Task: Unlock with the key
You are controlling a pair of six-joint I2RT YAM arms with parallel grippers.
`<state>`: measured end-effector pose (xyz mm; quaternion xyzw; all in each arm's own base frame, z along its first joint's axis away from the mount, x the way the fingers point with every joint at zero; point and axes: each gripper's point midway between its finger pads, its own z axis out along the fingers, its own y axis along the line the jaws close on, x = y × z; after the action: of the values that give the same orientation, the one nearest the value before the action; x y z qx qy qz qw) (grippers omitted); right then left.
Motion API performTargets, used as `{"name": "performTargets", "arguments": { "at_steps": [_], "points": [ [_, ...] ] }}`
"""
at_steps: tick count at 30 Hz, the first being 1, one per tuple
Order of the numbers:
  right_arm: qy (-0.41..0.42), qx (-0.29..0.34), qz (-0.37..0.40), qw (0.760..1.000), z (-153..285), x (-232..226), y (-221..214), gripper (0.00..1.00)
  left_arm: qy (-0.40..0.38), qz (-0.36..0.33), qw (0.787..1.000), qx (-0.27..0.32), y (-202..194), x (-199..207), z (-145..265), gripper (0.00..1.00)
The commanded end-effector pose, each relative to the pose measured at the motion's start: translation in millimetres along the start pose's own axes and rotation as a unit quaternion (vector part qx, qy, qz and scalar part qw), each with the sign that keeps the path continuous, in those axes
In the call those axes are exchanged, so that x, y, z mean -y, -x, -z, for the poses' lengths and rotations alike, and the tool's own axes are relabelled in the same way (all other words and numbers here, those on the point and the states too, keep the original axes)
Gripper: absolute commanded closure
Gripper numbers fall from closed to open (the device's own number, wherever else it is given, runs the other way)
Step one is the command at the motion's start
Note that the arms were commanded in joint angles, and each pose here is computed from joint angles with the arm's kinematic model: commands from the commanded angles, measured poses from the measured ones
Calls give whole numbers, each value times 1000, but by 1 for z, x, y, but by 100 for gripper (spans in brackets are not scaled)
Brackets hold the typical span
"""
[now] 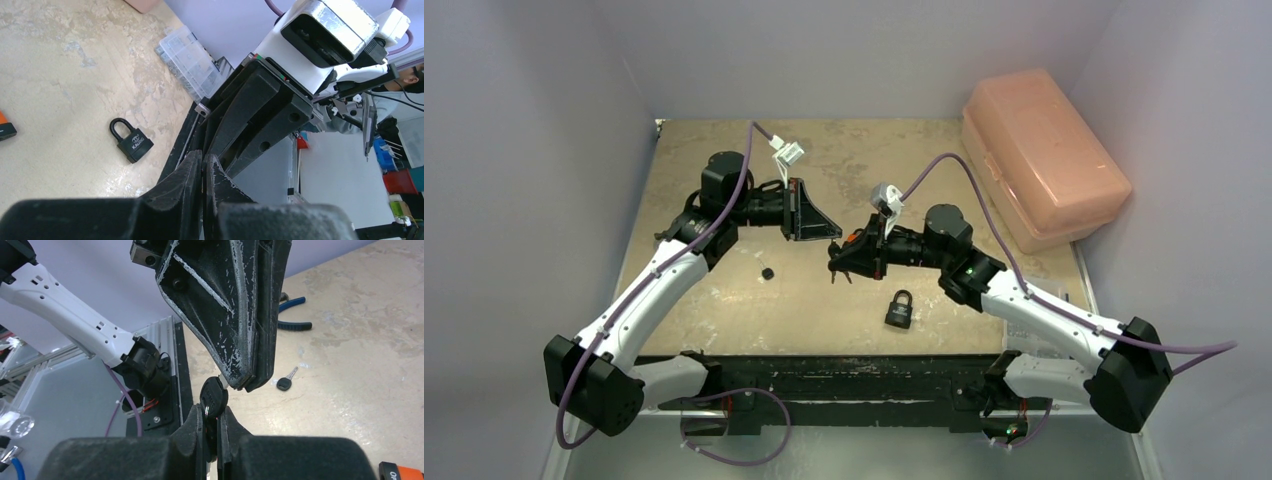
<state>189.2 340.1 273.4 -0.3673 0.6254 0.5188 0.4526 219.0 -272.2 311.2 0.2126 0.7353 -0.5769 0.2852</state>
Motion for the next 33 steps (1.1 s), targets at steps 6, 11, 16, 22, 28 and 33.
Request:
{"name": "performTargets", "arguments": {
  "at_steps": [6,11,16,22,28,33],
  "points": [
    [25,47,24,998,1,-12,27,100,7,-18,1000,19,6,-1,0,35],
    [18,112,-23,993,8,-16,43,100,24,-27,999,37,8,-2,4,21],
    [11,162,-87,983,15,-16,51,100,36,-38,996,74,13,1,12,20],
    [-21,186,-148,971,19,-9,67,100,13,-100,984,147,20,23,28,29],
    [-22,195,-159,968,19,-12,82,100,-11,-94,973,208,16,25,35,38],
    [-10,189,-163,968,16,-15,82,100,-32,-89,971,220,18,27,32,49]
  ]
}}
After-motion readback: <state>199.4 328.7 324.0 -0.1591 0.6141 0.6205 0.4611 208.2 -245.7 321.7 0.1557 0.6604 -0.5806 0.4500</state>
